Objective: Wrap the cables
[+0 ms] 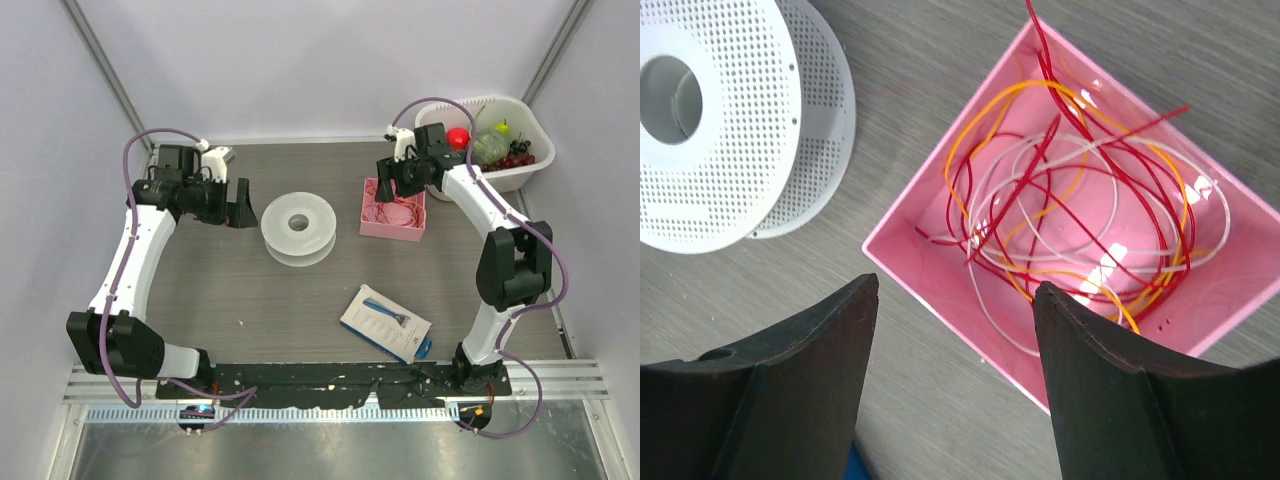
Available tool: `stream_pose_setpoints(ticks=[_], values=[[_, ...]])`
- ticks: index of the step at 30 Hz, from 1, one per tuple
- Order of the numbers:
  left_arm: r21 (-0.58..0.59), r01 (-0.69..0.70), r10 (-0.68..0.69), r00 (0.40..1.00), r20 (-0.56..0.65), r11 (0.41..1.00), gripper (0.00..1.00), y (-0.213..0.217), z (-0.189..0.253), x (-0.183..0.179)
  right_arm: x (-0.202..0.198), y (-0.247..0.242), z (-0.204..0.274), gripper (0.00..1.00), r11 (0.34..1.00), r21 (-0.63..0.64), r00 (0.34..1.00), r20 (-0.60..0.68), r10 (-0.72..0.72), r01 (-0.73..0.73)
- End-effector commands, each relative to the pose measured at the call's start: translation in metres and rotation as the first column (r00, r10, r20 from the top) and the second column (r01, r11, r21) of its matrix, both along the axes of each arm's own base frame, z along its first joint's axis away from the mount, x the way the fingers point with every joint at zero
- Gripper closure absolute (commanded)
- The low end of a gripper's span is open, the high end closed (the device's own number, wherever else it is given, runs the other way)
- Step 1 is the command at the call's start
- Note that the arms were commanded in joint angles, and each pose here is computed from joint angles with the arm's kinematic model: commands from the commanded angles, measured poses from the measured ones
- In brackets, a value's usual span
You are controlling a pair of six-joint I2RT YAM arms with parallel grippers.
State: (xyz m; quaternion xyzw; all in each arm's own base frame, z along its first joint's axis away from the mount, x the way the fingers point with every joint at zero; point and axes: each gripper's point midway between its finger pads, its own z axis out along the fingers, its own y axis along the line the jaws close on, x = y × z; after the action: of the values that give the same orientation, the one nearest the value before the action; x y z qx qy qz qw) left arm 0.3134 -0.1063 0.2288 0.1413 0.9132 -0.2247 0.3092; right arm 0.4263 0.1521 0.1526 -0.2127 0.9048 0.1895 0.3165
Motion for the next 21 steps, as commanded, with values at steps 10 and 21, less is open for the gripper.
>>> stream_pose_setpoints(ticks=[10, 21], values=[[-0.041, 0.005, -0.003, 0.999, 0.036, 0.999, 0.00, -0.008, 0.017, 0.006, 0.029, 0.019, 0.000, 0.88, 0.998, 0.039, 0.998, -0.005, -0.058, 0.058], [-0.058, 0.005, -0.003, 1.000, 0.027, 0.998, 0.00, -0.009, 0.026, -0.006, 0.008, 0.015, 0.134, 0.99, 0.993, 0.117, 0.967, 0.251, -0.054, 0.025]])
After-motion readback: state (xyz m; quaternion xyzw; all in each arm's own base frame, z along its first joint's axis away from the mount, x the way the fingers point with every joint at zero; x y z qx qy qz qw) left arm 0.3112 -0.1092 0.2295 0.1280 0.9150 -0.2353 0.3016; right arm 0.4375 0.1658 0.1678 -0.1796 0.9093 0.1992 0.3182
